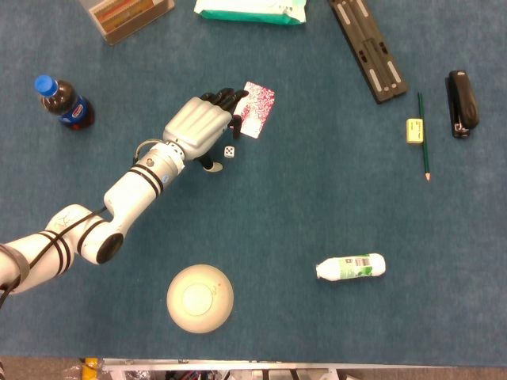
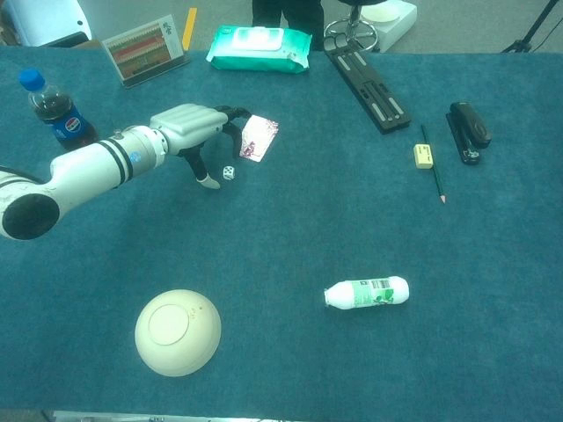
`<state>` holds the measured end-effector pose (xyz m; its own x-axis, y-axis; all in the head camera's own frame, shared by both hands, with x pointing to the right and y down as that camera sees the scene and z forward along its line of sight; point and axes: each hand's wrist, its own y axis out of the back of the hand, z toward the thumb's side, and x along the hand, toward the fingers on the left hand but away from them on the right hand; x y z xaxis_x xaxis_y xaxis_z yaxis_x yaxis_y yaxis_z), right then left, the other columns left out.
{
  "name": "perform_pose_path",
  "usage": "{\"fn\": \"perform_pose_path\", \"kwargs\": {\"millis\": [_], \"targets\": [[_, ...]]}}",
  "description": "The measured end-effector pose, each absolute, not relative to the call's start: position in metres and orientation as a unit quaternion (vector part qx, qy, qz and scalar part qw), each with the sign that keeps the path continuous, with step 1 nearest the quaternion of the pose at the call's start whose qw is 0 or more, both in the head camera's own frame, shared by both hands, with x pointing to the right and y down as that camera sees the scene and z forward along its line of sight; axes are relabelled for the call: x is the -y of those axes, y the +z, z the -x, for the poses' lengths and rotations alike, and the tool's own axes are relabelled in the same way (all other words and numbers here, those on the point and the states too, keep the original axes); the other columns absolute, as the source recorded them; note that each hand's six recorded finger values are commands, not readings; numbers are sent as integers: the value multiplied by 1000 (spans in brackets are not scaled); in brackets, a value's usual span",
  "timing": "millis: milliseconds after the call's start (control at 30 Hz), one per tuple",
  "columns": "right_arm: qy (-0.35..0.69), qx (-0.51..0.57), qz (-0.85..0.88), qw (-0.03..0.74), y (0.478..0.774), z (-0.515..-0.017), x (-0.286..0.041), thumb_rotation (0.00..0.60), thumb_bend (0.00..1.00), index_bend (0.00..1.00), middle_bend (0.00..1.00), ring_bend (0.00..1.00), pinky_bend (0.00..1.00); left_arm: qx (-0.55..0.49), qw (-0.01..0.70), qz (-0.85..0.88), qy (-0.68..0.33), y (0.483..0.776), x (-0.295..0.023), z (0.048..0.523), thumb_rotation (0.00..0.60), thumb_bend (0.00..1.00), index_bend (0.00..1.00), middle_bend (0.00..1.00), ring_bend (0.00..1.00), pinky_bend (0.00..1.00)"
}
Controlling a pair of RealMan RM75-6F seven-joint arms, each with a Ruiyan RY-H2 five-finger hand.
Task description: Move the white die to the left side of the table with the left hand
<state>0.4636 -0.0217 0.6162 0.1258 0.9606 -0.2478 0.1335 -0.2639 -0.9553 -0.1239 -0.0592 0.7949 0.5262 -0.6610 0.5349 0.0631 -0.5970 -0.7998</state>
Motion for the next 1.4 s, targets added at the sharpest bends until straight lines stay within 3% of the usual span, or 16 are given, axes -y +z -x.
{"fn": "perform_pose_path", "kwargs": {"millis": [667,1400], "targets": [[498,444,621,412,620,-471,20,600,109,358,405,297,326,-213,334,784,-478,789,65,113,600,0,470,31,13,177],[503,446,618,408,621,-478,17,600,109,358,405,297,326,-223,337,774,-488,801,62,108,600,0,509,39,14,177]]}}
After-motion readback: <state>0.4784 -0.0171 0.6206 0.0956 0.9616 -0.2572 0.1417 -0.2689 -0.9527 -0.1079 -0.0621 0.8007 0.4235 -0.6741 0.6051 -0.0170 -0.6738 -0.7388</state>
